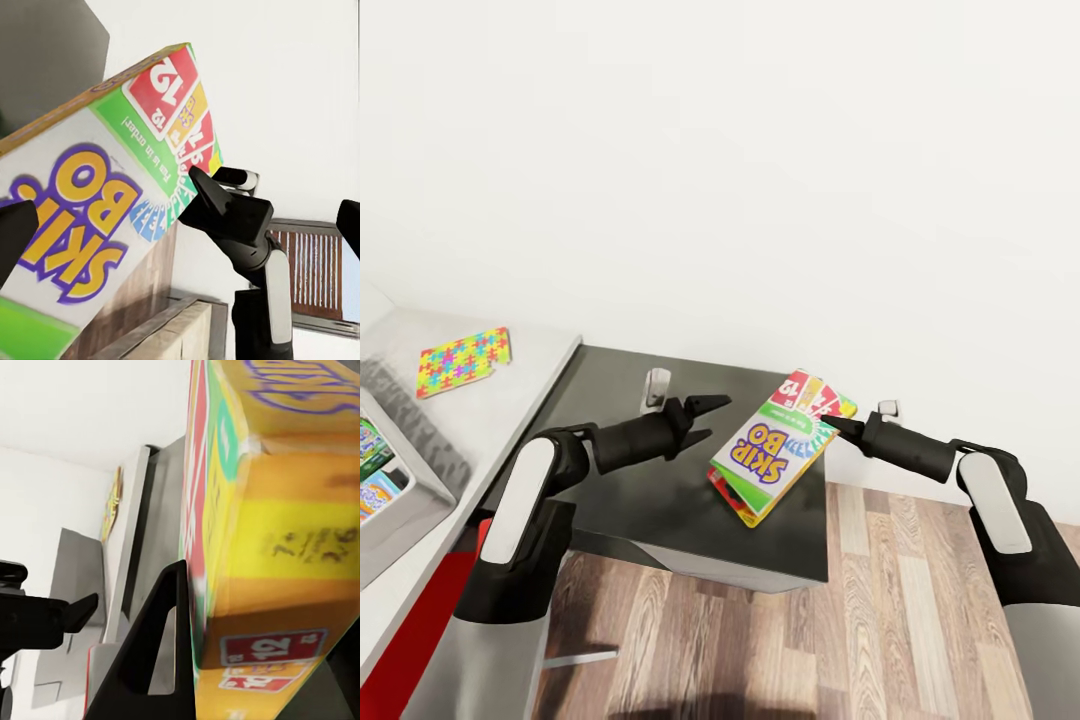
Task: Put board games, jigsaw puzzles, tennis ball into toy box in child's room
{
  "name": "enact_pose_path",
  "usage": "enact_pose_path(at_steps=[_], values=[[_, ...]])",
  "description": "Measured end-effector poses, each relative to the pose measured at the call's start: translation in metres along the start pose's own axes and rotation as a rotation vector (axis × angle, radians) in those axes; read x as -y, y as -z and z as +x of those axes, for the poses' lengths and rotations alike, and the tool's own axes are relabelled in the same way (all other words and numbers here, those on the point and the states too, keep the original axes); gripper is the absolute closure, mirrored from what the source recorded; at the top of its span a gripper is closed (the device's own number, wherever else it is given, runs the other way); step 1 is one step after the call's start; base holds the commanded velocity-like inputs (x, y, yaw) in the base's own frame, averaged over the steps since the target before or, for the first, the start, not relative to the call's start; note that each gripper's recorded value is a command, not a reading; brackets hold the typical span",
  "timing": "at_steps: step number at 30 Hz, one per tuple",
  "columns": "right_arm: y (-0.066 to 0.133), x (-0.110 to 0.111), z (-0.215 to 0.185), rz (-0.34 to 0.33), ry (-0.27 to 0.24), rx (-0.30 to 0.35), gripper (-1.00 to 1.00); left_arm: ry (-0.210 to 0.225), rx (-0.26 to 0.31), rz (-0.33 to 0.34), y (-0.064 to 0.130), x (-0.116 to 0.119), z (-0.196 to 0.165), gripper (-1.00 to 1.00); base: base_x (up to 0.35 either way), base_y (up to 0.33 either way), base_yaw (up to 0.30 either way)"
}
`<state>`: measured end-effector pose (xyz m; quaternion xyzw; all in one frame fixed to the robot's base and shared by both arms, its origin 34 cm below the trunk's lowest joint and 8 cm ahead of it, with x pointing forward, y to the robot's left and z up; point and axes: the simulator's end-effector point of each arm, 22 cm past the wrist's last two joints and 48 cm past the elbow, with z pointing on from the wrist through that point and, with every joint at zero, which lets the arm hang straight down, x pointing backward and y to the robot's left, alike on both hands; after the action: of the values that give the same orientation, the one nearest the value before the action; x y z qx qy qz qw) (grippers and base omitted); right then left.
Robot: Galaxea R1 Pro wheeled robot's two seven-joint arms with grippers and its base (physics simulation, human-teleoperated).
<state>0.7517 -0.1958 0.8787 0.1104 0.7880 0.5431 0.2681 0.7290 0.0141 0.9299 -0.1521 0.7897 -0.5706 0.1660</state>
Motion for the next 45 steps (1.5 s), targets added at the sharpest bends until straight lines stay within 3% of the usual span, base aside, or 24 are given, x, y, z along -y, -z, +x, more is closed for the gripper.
enact_pose_path(at_steps=[11, 23, 33, 45], values=[[0.009, -0.032, -0.005, -0.088, 0.004, -0.001, 1.00, -0.003, 0.002, -0.011, 0.006, 0.010, -0.001, -1.00, 0.000, 0.000, 0.000], [0.033, -0.050, -0.015, -0.110, 0.035, -0.011, 1.00, -0.010, -0.005, -0.010, 0.014, 0.023, 0.000, -1.00, 0.000, 0.000, 0.000], [0.047, -0.079, -0.017, -0.197, 0.048, -0.021, 1.00, -0.010, -0.013, -0.008, 0.020, 0.031, 0.001, -1.00, 0.000, 0.000, 0.000], [0.060, -0.091, -0.021, -0.198, 0.062, -0.028, 1.00, 0.009, -0.024, 0.019, 0.026, 0.047, 0.004, -1.00, 0.000, 0.000, 0.000]])
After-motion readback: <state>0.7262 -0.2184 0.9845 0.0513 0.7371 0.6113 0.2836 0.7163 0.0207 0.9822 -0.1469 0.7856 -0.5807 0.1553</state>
